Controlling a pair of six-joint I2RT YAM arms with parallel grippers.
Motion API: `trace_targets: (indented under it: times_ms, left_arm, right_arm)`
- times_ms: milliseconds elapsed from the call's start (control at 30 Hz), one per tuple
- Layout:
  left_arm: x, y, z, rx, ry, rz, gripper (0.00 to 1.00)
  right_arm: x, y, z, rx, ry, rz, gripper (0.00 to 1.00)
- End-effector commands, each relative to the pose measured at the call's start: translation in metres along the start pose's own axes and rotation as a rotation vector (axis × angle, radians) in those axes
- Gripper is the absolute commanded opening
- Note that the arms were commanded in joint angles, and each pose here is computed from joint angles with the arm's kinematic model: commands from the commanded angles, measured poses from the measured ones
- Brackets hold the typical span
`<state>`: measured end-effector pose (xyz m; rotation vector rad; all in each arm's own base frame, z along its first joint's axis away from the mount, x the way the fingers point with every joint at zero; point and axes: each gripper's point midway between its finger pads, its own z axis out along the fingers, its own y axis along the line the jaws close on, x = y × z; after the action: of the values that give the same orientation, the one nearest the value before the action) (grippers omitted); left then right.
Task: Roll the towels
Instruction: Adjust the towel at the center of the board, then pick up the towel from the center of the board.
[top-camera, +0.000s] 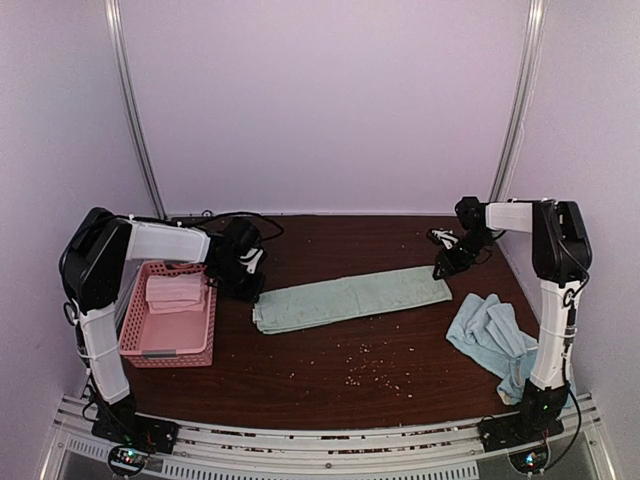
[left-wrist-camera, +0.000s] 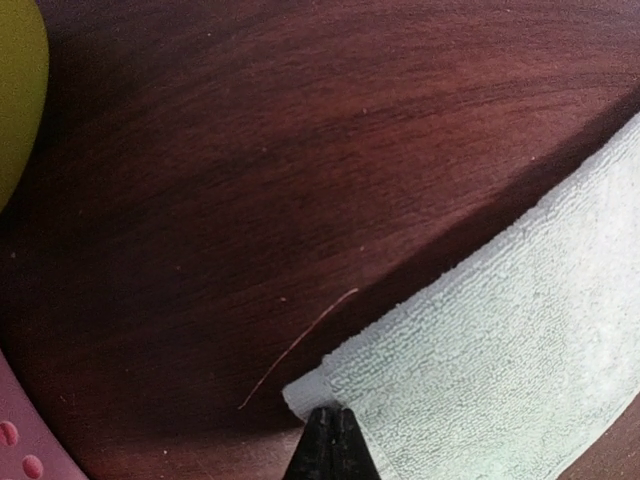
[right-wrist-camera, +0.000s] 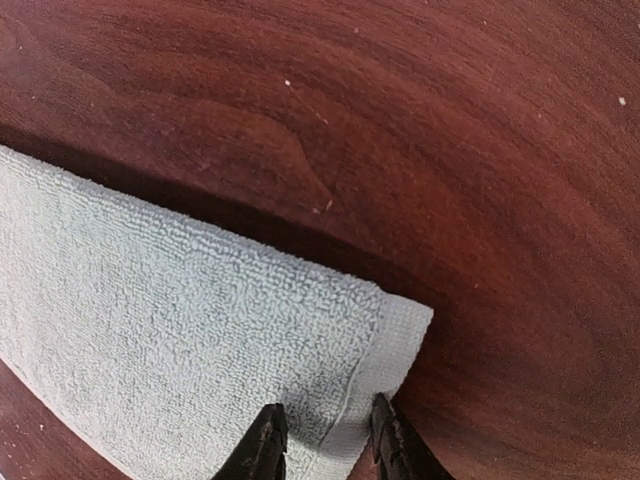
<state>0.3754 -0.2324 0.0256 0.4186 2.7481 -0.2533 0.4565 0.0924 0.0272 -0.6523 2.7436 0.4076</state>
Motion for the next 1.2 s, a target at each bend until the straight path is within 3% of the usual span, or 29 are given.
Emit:
trace_targets:
  times_ms: [0,167,300,567,767,1167]
  left_arm:
    - [-0.007,0.005,0.006,-0.013,-0.038,-0.015,0.00]
    - [-0.015,0.006,-0.002,-0.021,-0.072,-0.020,0.00]
    - [-0.032,-0.002,-0.020,0.011,-0.131,-0.013,0.00]
    - [-0.058,-0.024,-0.064,0.120,-0.270,0.072,0.00]
    - [-0.054,-0.030,-0.057,0.154,-0.256,0.100,0.02]
    - [-0.036,-0.031,-0.039,0.177,-0.207,0.103,0.07]
  right_arm:
    - [-0.004,-0.013,0.019,0.059,0.034,0.016,0.30]
    - [-0.030,-0.023,0.017,0.081,0.003,0.022,0.29]
    - [-0.054,-0.021,-0.009,0.095,-0.053,0.011,0.30]
    - [-0.050,0.000,-0.045,0.061,-0.085,0.038,0.47]
    - [-0.027,-0.003,-0.038,0.085,-0.012,0.039,0.50]
    - [-0.014,-0.005,-0.013,0.068,0.045,0.061,0.46]
